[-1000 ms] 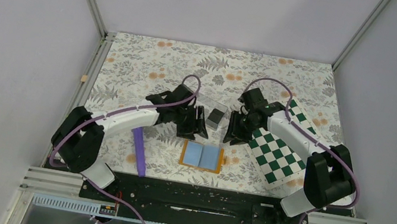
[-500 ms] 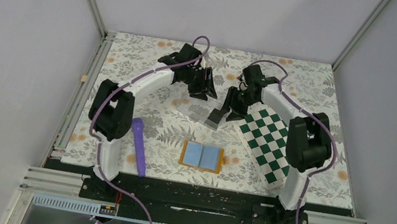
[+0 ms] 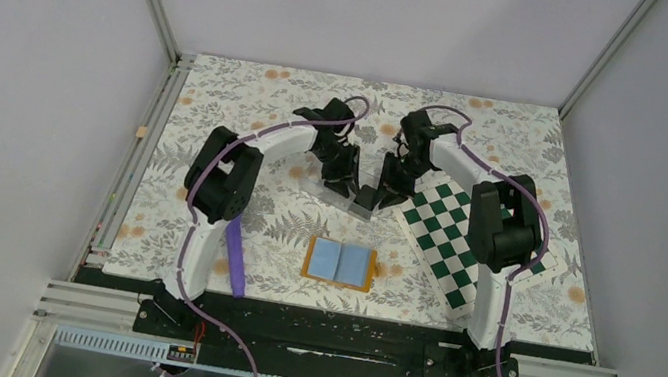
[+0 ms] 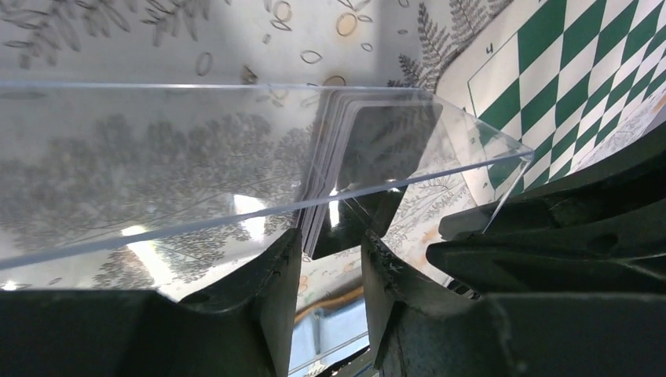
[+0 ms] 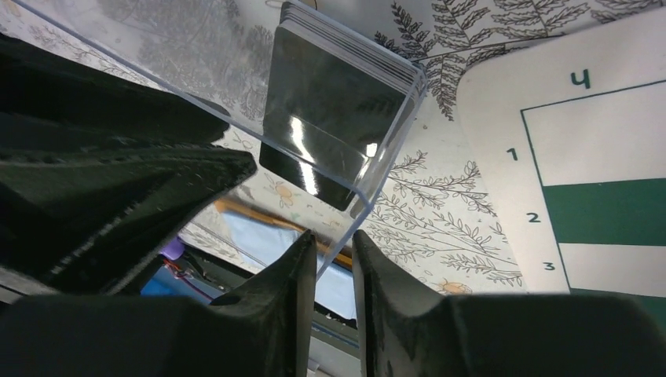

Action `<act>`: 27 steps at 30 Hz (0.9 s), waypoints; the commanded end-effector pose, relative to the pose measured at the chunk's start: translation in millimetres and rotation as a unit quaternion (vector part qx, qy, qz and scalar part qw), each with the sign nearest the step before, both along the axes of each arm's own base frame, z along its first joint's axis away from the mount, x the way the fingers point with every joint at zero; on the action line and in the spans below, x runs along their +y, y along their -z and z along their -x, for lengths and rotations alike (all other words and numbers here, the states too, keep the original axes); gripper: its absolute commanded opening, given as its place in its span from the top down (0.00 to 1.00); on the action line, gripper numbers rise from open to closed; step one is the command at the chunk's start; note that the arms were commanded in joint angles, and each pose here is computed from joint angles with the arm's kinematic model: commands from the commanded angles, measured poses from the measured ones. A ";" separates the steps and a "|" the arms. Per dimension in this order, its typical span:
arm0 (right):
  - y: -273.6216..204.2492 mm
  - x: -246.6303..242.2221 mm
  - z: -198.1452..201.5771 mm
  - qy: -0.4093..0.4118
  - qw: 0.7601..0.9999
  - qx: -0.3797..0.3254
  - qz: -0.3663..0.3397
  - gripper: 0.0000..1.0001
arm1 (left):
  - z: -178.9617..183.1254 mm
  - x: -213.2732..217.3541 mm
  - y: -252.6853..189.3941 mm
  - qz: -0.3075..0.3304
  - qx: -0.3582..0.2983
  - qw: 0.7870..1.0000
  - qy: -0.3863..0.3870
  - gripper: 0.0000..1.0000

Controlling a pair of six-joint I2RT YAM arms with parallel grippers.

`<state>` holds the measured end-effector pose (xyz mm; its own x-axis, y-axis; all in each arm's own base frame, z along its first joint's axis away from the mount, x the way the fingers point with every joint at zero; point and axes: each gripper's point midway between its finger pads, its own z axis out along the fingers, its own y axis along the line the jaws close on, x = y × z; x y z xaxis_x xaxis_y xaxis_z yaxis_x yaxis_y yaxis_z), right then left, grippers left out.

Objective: Put the credit cards into the card holder
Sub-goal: Pick up the credit card from the storage box.

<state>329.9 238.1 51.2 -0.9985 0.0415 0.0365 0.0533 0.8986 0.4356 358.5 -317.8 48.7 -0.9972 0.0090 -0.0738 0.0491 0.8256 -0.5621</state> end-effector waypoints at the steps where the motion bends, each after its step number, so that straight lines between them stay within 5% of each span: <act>1: -6.1 -2.6 4.5 -0.028 0.999 -0.004 0.017 0.73 | -0.9 -14.2 -24.9 0.013 -0.041 0.999 0.008 0.66; 8: -11.4 -7.2 22.7 -0.059 0.997 -0.013 0.042 0.91 | 15.3 -18.4 -28.2 0.020 -0.047 0.999 -0.001 0.67; 14: -6.1 -17.6 43.3 -0.072 0.996 0.001 0.055 0.95 | 18.1 -19.5 -28.7 0.011 -0.052 0.999 -0.005 0.69; 27: -27.4 -9.5 48.9 -0.057 0.998 -0.011 0.020 0.76 | 23.4 -16.6 -14.3 -0.029 -0.051 0.998 -0.006 0.75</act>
<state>290.7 220.4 52.8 -0.9985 -0.0358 0.0420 -0.0187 0.9356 0.3526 324.7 -336.8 56.7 -0.9933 0.0167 -0.1142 0.0746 0.8476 -0.5254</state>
